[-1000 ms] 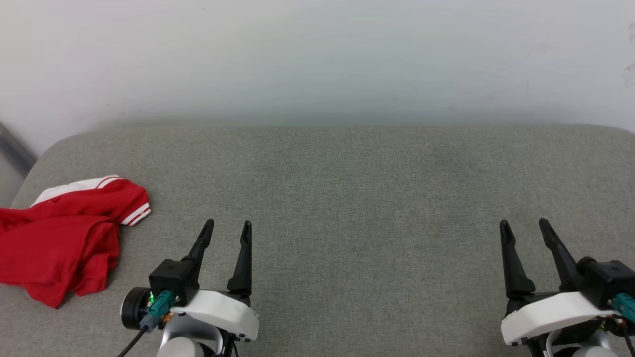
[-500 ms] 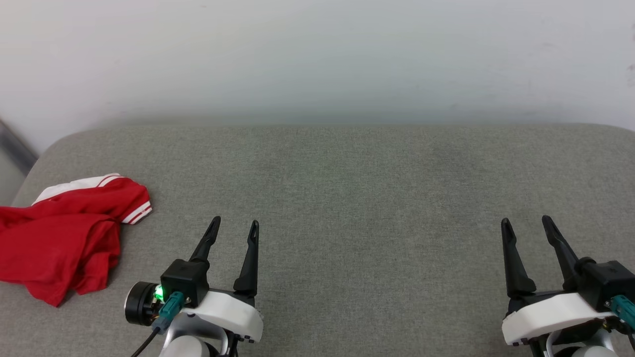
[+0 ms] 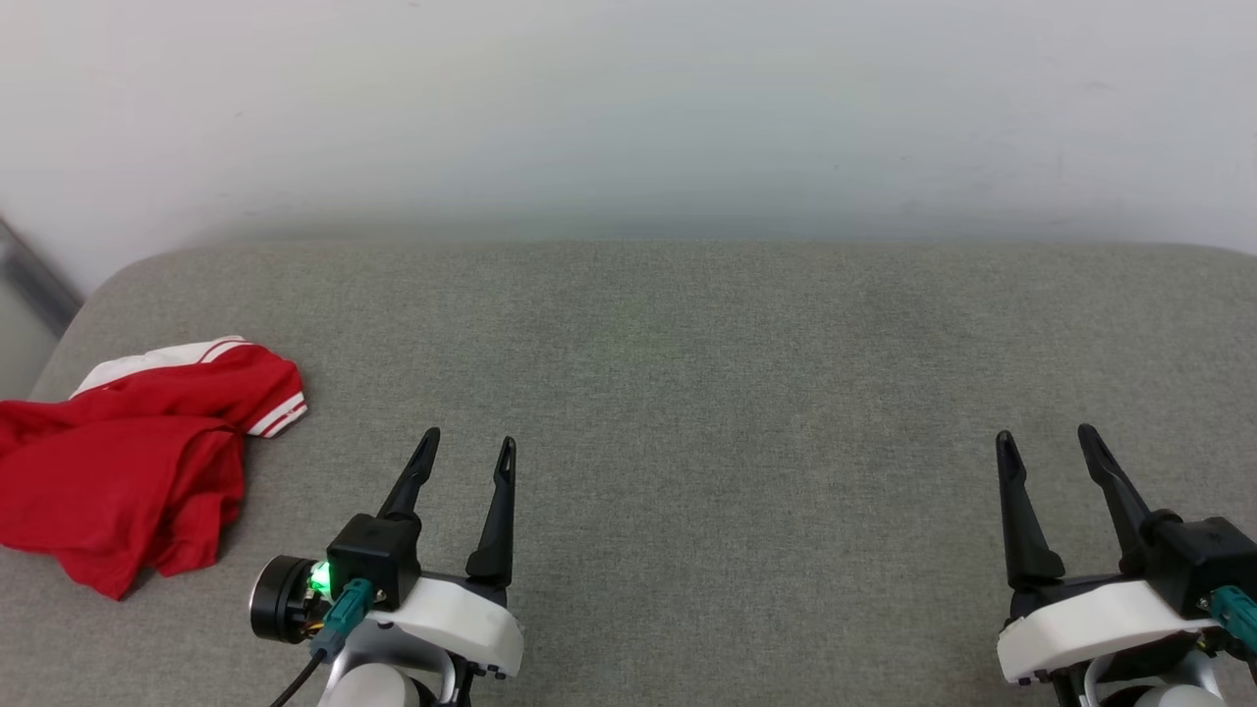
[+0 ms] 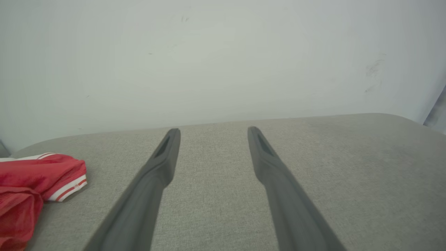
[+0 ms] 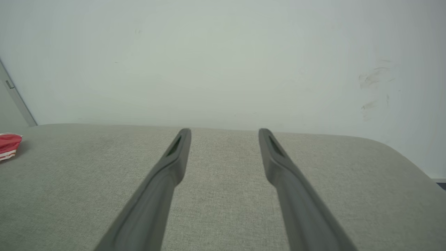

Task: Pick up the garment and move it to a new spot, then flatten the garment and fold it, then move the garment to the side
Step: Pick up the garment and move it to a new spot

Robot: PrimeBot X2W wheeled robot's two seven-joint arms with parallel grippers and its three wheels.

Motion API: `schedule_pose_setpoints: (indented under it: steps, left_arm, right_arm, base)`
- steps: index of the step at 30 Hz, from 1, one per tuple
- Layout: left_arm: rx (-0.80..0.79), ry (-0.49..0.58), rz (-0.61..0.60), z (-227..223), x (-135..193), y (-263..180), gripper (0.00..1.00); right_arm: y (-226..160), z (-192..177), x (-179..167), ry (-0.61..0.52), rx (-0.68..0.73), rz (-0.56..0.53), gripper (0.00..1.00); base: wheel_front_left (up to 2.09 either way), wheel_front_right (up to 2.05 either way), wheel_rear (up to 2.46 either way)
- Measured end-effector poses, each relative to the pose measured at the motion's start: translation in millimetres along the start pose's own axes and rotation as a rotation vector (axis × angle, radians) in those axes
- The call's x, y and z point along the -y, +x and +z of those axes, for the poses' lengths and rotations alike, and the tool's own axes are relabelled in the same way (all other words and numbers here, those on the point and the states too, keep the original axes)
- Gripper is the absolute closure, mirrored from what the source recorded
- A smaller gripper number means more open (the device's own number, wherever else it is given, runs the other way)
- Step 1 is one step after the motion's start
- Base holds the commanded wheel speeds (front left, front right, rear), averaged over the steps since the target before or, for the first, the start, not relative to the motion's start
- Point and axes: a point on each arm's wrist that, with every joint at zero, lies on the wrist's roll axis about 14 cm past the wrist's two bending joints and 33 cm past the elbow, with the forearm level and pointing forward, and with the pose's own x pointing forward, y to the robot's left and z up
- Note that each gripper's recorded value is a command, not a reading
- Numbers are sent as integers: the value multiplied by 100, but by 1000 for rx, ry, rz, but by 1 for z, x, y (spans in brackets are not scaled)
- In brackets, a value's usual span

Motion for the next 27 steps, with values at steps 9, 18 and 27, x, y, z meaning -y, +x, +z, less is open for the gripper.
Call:
schedule_pose_setpoints:
  steps: [9, 18, 27]
  left_arm:
    - [0, -7, 16, 0, -3, 0, 0]
    - [17, -18, 109, 7, -31, -9, 0]
    - [45, -24, 337, 19, -93, -46, 0]
  right_arm:
    - [1, -2, 0, 6, -4, -1, 0]
    - [17, -4, -24, 2, -7, 74, 0]
    - [45, -8, -93, -6, -15, 276, 0]
  base:
    - [0, 0, 0]
    - [0, 0, 0]
    - [0, 0, 0]
